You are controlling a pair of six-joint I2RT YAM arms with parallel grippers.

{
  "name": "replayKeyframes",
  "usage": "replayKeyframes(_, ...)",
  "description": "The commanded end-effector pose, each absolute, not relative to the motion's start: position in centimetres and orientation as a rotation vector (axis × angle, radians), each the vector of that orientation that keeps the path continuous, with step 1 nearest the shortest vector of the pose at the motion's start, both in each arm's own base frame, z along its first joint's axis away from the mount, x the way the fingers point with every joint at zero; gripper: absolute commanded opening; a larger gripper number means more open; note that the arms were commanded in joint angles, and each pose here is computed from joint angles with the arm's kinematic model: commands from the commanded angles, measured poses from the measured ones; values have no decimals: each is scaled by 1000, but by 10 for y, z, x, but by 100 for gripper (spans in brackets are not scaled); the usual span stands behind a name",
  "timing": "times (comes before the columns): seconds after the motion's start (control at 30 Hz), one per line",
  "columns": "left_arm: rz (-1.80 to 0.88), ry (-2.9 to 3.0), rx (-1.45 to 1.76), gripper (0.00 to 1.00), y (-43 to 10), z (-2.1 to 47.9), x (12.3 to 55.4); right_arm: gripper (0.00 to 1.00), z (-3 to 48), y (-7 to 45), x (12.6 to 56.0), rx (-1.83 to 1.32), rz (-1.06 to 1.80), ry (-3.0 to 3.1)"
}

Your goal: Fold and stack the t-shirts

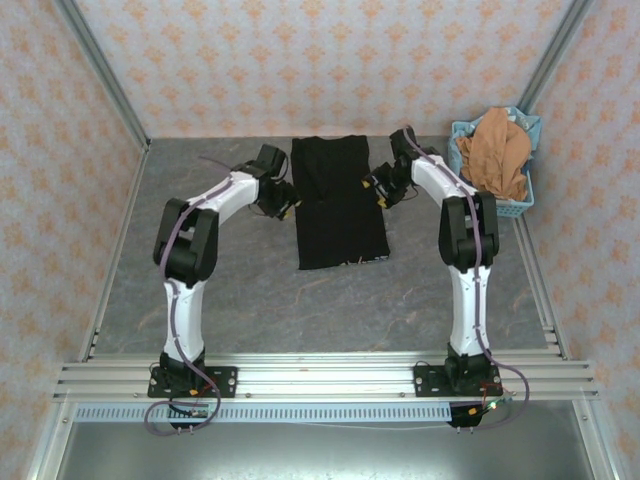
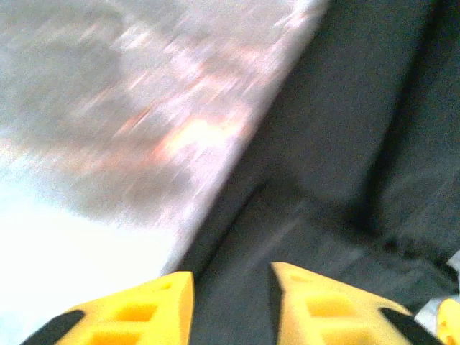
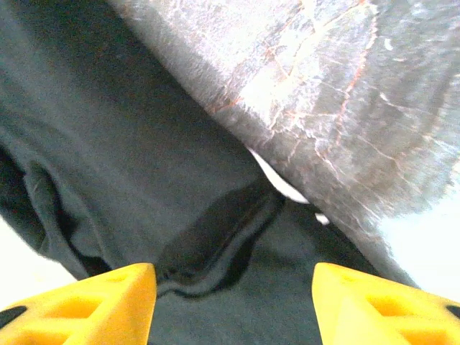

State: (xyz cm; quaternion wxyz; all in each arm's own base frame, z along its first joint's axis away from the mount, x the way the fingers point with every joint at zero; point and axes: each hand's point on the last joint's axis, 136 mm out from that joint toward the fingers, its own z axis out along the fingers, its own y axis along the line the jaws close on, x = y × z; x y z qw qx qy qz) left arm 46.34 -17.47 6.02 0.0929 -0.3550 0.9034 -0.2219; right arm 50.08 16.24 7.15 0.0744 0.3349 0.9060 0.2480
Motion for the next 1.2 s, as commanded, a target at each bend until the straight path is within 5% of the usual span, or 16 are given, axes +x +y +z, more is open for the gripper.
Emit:
replayKeyframes(0.0,-664,2718,-1058,41,-182,76,413,62,104,139,457,936,615,2736)
replayKeyframes(0.37,-805,2766,-1250,54,-226,49,328,66,78,138,347,892,692,2866)
replayKeyframes(0.83,-660,2767,-1305,48,-220,18,329,61,38,150,322,945,727,2950)
replayKeyframes(1.0,-652,2760,-1311,33,-226,11,341,43,21,149,325,998,685,2957)
replayKeyframes(1.1,-652,2737,-1291,7,-227,18,351,20,18,151,339,1010,685,2931)
replayKeyframes(1.17,-585,2744,-1275,0,-220,19,350,5,25,153,350,1003,695,2903)
